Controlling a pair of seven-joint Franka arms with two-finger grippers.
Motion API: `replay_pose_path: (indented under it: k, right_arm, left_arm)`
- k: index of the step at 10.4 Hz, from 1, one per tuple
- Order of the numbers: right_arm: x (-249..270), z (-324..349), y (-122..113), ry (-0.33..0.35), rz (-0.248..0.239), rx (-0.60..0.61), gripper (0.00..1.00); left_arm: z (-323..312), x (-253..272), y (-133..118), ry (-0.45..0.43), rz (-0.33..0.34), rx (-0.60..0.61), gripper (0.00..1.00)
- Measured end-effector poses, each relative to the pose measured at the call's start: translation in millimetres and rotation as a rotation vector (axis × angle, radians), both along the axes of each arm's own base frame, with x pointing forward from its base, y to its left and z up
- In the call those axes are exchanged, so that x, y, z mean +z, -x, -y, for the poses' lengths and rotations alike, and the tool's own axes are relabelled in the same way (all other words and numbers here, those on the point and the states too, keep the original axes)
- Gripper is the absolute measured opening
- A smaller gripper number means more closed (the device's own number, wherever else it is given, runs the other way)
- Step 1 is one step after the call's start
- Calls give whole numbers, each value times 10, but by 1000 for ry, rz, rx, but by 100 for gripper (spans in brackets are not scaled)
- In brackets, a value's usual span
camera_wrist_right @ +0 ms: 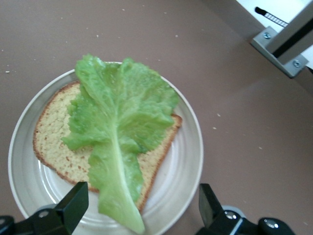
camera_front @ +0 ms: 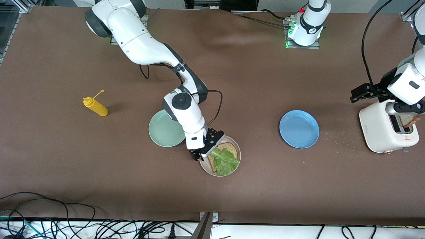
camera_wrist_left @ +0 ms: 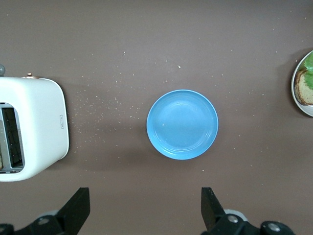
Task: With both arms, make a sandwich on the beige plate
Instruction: 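Open the right gripper and draw it back toward the mustard bottle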
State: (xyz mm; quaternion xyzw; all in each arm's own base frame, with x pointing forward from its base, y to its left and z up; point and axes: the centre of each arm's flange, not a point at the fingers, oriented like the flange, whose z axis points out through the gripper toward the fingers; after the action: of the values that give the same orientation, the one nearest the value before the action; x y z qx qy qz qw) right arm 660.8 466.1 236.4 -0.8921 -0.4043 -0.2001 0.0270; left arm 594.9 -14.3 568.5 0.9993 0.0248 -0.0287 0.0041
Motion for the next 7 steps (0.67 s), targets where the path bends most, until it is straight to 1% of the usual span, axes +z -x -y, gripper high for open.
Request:
replay_pose_path:
  k: [1,3,4,6,7]
  right_arm:
    - [190,81,-30,23,-39,-19,100]
    - [802,401,-102,89,-129,-70,100]
    - [1206,684,-137,110,-189,-118,100]
    - [1934,1386,-182,114,-300,-218,100]
    - [2217,1809,-208,118,-341,-272,100]
  left_arm:
    - [0,0,-1,0,0,0,100]
    - [2,-2,-2,0,0,0,100]
    - [4,-3,-4,0,0,-1,100]
    - [7,-7,-7,0,-1,-1,100]
    - [6,-10,-9,0,-1,-1,100]
